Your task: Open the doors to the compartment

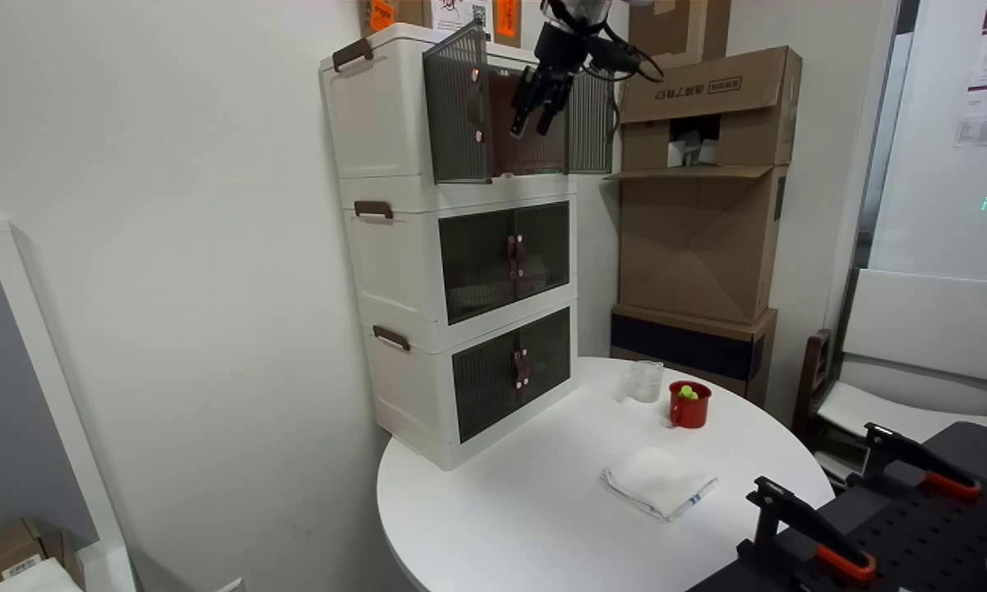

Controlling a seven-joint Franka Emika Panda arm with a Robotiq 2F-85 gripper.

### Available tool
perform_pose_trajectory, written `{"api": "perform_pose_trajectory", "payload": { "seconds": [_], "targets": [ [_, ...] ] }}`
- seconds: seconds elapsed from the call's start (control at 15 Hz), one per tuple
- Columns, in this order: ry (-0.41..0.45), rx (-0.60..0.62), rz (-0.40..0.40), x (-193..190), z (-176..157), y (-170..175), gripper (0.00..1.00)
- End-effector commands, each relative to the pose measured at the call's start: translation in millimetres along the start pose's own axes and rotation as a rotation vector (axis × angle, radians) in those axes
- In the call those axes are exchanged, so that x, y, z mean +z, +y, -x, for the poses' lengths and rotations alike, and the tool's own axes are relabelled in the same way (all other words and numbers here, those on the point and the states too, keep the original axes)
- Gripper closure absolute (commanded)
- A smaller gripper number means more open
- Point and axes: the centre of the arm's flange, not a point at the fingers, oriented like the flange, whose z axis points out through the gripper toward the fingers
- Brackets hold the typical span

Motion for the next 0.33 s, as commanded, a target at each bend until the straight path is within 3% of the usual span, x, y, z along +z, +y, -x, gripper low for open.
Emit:
{"api": "perform_pose_trajectory", "payload": {
  "seconds": [0.0, 0.27],
  "targets": [
    [-0.004, -0.006, -0.005, 5.5, 3.7, 0.1, 0.0],
    [-0.003, -0.005, -0.003, 4.8, 2.9, 0.3, 0.0]
  ]
}}
